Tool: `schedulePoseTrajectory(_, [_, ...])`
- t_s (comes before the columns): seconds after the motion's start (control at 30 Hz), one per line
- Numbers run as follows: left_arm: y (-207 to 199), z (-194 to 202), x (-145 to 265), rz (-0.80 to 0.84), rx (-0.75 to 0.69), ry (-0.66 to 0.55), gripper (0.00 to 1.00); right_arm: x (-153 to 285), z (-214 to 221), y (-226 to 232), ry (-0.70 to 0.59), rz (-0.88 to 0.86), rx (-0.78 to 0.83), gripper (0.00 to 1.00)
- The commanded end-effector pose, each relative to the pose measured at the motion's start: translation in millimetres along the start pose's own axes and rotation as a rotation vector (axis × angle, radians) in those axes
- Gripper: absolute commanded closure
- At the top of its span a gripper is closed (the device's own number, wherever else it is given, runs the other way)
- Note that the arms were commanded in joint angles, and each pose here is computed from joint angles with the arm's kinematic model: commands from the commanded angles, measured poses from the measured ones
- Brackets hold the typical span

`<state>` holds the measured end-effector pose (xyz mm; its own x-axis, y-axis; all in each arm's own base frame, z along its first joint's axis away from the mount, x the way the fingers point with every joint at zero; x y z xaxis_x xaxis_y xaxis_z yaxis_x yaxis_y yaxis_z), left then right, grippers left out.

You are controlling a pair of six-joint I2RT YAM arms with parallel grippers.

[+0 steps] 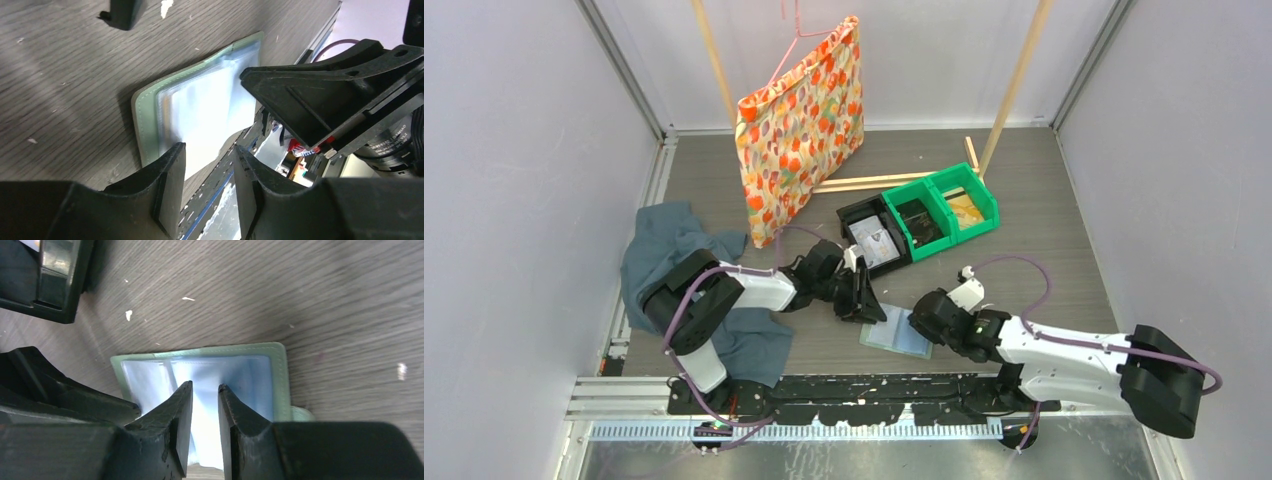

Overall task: Take the credit cards out of the card holder
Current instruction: Remove the credit card from the card holder.

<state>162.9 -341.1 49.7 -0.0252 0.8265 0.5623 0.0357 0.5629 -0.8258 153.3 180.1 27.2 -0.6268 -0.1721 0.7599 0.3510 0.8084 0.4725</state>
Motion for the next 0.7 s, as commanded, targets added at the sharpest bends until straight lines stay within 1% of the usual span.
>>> schedulePoseTrajectory(0.0, [-33,-7,-4,0.095,-0.061,-0.012,0.59,-11,18,-30,0.060,0.114,0.051,0.69])
schedulePoseTrajectory(0.13, [-46,-1,-7,0.124,-0.086,0.019,0.59,-12,18,-24,0.062,0.110,0.054,0.69])
schedulePoseTrajectory(0.23, [-47,1,-10,0.130,-0.087,0.037,0.59,-10,15,-21,0.054,0.111,0.057,0.69])
schedulePoseTrajectory(0.33, [-52,1,-3,0.131,-0.104,0.016,0.60,-3,7,-21,0.031,0.117,0.058,0.70])
schedulePoseTrajectory(0.43, [-43,-3,9,0.032,-0.137,-0.037,0.59,6,-4,-25,-0.012,0.111,0.039,0.70])
schedulePoseTrajectory(0.47, [-35,-3,13,-0.028,-0.131,-0.043,0.59,10,-8,-26,-0.024,0.103,0.027,0.70])
schedulePoseTrajectory(0.53, [-27,-5,19,-0.098,-0.151,-0.061,0.59,15,-13,-35,-0.047,0.101,0.017,0.70])
schedulePoseTrajectory(0.67, [-21,-1,17,-0.106,-0.144,-0.035,0.58,14,-11,-51,-0.045,0.114,0.010,0.70])
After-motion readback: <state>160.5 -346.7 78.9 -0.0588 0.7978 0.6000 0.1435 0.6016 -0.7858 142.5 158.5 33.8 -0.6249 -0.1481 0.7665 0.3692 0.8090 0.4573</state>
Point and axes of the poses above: each gripper's point midway between its finger pads, its own x axis back along the fingers, its own y axis along the line the jaws close on, z = x × y, the point moved 1 cm from there along x, back along the fingers, and after that the axes turned 4 degrees about x, right-handed, at the moved point
